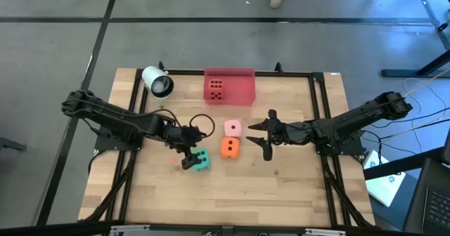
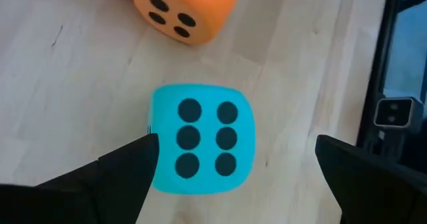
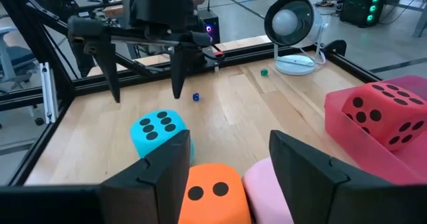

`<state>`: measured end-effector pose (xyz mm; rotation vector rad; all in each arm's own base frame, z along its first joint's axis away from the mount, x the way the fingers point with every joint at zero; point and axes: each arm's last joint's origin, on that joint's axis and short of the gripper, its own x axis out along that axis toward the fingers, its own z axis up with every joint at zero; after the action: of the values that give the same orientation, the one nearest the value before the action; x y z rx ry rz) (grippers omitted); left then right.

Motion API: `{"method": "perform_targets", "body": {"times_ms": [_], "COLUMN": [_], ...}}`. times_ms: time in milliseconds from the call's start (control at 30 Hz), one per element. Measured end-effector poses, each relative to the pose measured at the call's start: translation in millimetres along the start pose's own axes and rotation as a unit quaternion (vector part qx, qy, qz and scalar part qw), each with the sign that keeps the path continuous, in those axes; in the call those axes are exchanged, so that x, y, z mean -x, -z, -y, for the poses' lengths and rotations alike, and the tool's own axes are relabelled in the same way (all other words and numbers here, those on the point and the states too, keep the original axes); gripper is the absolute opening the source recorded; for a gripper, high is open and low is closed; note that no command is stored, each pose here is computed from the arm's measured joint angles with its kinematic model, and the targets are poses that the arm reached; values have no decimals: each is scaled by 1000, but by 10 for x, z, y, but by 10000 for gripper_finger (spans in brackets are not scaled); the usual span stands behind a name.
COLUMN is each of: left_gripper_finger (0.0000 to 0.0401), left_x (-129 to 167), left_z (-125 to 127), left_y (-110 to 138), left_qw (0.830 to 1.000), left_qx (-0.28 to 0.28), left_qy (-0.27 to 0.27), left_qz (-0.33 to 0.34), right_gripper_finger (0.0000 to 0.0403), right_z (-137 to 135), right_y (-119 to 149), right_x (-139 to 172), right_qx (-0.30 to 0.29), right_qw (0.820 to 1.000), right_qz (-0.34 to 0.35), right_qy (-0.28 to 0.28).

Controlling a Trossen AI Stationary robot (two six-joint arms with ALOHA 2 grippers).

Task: Pick & Place Dice
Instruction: Put the light blue die into the pink bin

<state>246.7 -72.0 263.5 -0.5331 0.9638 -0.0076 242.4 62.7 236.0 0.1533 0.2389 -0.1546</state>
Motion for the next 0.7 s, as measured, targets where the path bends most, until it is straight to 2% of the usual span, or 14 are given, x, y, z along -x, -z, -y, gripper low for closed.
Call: {"method": "perform_targets", "body": {"times_ms": [100,233,400,500,600,700], "left_gripper_finger": [399,398,398,398,398,398], "left_x": [-43,-179,-373,-446,-515,-577], "left_z": [-9,-66,-164,-186,-157,-57], "left_y": [-3,-25,-83,-132,-180,-256], "left_qw": [1000,999,996,991,986,986], "left_qx": [10,-3,14,15,4,-7], "left_qy": [-11,-28,-21,-38,-54,-51], "left_qz": [-1,-19,-86,-128,-157,-156], "right_gripper_finger": [206,206,206,206,206,206], "right_z": [0,0,0,0,0,3], "right_y": [0,0,0,0,1,10], "right_x": [0,0,0,0,0,0], "right_qx": [5,13,13,13,13,15], "right_qw": [1000,1000,1000,1000,1000,1000], "right_qz": [0,0,0,0,0,-5], "right_qy": [0,0,0,0,0,1]}}
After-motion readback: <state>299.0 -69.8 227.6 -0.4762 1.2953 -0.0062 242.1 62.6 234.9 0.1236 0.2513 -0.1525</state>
